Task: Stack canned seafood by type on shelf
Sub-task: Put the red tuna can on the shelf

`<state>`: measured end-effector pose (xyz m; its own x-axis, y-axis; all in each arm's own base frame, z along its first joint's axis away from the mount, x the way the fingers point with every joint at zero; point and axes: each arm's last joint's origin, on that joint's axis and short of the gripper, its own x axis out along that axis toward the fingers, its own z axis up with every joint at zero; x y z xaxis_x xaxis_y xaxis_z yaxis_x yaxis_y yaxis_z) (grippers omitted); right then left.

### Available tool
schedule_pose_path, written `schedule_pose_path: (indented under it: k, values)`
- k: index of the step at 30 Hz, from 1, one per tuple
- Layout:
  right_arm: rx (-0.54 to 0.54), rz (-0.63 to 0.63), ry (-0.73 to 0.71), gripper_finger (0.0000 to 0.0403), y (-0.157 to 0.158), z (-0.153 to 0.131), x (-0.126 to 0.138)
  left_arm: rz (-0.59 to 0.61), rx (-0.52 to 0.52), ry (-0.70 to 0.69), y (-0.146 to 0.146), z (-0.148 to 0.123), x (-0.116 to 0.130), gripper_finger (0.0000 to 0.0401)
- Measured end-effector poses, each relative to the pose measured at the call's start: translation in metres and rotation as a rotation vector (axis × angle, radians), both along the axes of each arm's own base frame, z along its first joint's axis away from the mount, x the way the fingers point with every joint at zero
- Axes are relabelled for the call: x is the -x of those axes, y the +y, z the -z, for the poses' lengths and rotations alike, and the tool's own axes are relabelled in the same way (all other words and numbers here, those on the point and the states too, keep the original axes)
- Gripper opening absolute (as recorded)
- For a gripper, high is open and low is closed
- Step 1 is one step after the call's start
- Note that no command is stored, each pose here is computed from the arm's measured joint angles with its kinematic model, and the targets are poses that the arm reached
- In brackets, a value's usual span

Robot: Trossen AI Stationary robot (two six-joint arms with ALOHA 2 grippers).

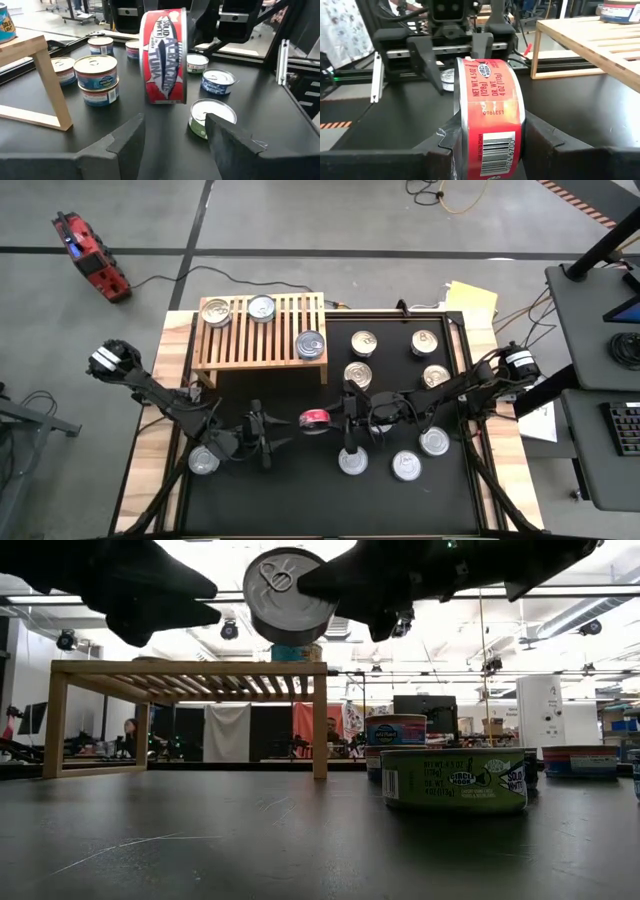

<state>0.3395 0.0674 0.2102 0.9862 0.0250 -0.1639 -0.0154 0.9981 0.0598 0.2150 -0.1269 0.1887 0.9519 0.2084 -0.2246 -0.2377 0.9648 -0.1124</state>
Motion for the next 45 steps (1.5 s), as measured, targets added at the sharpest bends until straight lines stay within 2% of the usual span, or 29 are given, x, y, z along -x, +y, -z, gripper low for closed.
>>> schedule_pose_path:
  k: [11,16,23,26,29,34,38,45]
  values:
    - [0.066,-0.016,-0.066,0.013,0.0,-0.006,-0.001,-0.037,-0.098,-0.005,-0.007,-0.012,-0.023,0.0256]
    - [0.098,-0.073,-0.096,0.013,0.003,-0.002,-0.004,-0.076,-0.115,-0.013,-0.004,-0.017,-0.029,0.0263]
    - [0.121,-0.081,-0.08,0.0135,0.005,0.008,-0.014,-0.049,-0.144,-0.008,-0.004,-0.018,-0.03,0.0262]
    - [0.122,-0.081,-0.089,0.0134,0.006,0.006,-0.018,-0.041,-0.147,-0.006,-0.005,-0.018,-0.03,0.0247]
    - [0.121,-0.08,-0.092,0.0132,0.007,0.005,-0.02,-0.038,-0.15,-0.001,-0.005,-0.017,-0.029,0.0216]
    - [0.12,-0.083,-0.081,0.0147,0.007,0.006,-0.02,-0.024,-0.161,0.003,-0.005,-0.017,-0.029,0.0119]
    - [0.078,-0.1,-0.086,0.0173,0.007,0.006,-0.02,-0.018,-0.169,0.011,-0.005,-0.016,-0.029,0.0122]
    - [0.069,-0.085,-0.079,0.0229,0.006,0.001,-0.018,-0.096,-0.058,-0.047,-0.002,-0.024,-0.026,0.0122]
